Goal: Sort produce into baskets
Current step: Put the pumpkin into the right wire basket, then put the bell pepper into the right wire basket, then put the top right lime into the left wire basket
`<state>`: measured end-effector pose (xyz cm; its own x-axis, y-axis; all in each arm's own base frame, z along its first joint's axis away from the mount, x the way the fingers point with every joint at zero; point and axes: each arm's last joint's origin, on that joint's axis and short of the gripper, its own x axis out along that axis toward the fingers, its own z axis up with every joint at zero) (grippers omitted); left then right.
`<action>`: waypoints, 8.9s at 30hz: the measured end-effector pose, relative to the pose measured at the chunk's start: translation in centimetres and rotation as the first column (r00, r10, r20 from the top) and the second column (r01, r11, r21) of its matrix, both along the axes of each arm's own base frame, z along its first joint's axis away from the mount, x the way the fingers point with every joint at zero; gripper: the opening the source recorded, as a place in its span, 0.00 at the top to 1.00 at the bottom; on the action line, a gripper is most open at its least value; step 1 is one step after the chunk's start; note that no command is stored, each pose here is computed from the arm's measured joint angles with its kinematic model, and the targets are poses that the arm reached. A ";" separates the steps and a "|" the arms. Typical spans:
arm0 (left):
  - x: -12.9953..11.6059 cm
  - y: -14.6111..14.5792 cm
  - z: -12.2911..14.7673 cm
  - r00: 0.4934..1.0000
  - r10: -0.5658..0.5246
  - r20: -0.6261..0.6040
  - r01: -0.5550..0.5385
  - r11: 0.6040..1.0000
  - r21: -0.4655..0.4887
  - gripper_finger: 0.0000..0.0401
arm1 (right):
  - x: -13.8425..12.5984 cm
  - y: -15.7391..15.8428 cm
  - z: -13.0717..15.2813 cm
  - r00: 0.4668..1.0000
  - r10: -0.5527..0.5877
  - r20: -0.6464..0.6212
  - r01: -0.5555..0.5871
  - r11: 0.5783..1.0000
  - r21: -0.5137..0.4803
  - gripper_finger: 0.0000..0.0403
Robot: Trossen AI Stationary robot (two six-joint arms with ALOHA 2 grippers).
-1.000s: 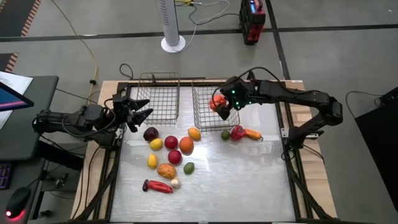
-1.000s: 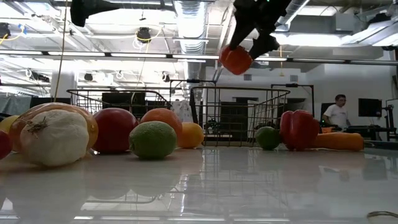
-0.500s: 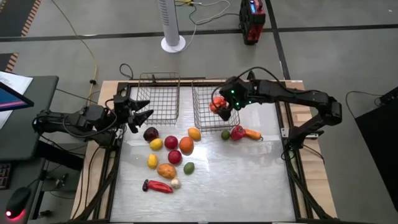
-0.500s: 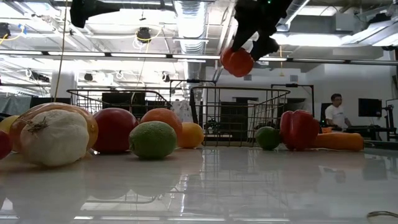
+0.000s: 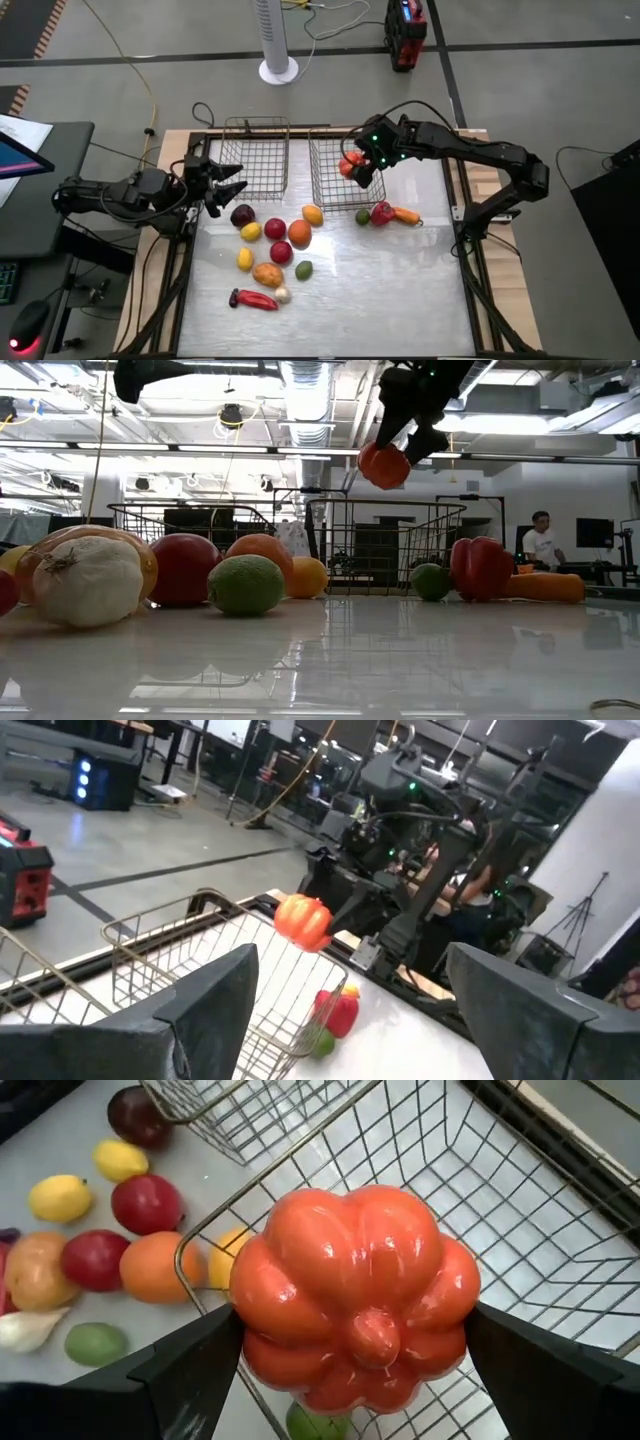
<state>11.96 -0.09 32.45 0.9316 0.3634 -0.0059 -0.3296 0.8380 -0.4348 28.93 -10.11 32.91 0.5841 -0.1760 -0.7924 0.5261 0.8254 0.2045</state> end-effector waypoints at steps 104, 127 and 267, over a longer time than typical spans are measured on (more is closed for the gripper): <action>22.7 12.2 -4.0 0.852 -0.029 -0.523 -0.126 0.957 -0.260 0.22 | 2.3 5.4 1.0 0.962 0.246 -0.118 -0.272 0.823 -0.498 0.01; 15.6 9.6 2.8 0.870 -0.055 -0.491 0.015 0.996 -0.084 0.22 | -6.0 11.0 1.0 0.996 0.009 -0.090 -0.021 0.990 -0.142 0.07; 6.9 4.5 2.1 0.937 -0.036 -0.349 -0.023 0.986 -0.163 0.22 | -8.0 13.8 -9.9 0.951 -0.220 0.215 0.212 0.975 0.060 0.27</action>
<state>18.85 4.39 34.51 0.8620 0.3244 -0.3894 -0.4802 0.7687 -0.4226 20.96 3.70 23.04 0.6950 -0.2915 -0.6572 0.6303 0.6868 0.3620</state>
